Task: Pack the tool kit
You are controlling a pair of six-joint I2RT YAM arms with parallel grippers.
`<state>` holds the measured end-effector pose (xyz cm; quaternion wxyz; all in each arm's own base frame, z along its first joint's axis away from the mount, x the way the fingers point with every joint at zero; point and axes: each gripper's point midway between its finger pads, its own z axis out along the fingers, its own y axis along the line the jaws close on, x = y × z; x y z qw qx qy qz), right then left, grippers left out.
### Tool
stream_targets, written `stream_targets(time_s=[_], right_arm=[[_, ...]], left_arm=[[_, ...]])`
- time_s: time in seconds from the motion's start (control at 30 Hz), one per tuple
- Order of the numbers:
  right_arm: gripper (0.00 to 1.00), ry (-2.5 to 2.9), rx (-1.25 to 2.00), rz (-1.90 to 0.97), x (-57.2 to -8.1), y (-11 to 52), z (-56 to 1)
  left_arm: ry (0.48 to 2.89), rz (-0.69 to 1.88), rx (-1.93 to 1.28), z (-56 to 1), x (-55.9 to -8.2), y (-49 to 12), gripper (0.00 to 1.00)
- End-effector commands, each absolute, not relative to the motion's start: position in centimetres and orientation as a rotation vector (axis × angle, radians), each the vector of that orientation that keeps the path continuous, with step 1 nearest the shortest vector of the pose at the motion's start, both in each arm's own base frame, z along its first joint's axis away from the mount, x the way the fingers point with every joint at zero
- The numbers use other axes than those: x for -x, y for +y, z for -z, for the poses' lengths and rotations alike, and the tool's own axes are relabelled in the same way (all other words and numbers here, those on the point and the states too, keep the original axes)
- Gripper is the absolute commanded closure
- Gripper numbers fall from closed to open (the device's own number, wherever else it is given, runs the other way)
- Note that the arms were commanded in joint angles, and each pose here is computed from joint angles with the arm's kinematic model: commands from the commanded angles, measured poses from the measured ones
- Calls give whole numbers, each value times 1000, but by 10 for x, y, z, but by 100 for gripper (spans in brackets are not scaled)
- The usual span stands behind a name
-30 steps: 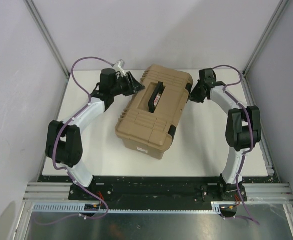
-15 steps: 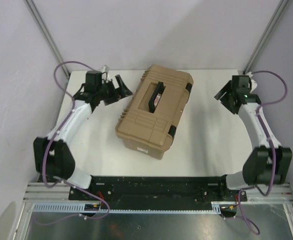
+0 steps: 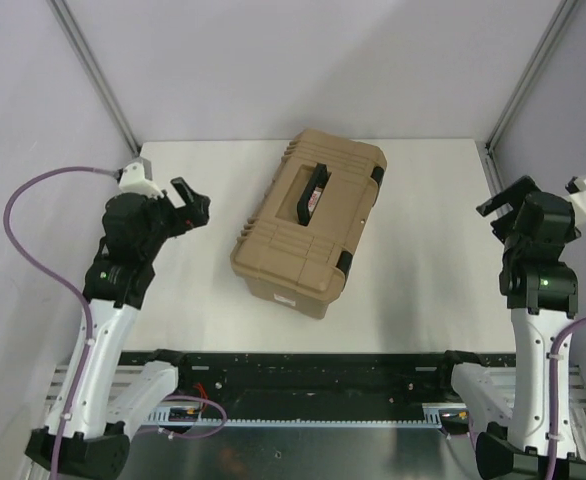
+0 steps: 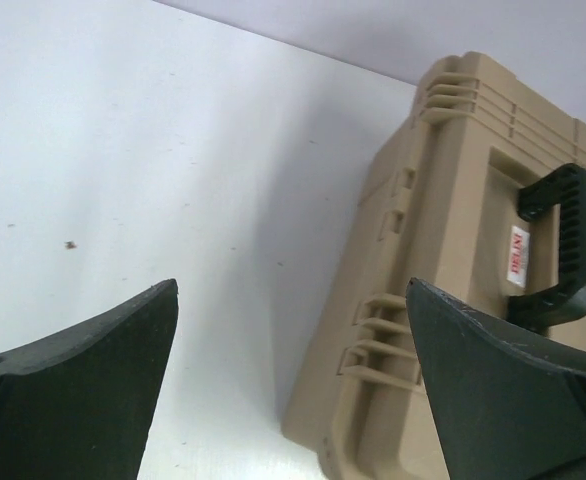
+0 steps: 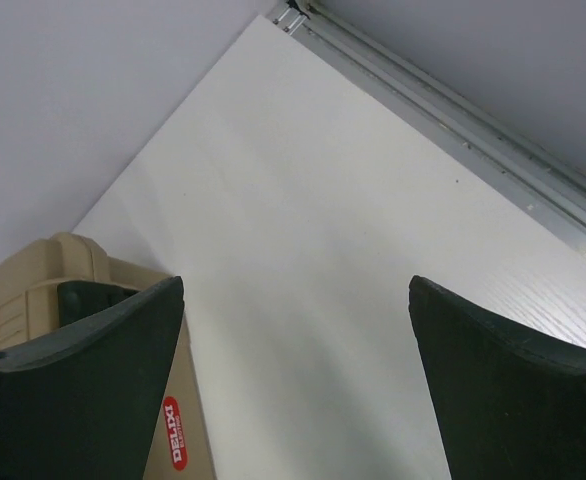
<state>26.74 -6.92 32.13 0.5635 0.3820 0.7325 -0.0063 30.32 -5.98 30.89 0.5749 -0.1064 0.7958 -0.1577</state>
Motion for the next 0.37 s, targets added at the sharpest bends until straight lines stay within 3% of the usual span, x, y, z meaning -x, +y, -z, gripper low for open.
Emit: stream_targets(time_s=[0.0, 0.33], right_arm=[[1, 1752, -922, 70, -256, -76, -311], [1, 1778, -943, 49, -249, -71, -304]], left_arm=[[1825, 211, 275, -310, -290, -32, 1], [1830, 154, 241, -308, -278, -24, 0]])
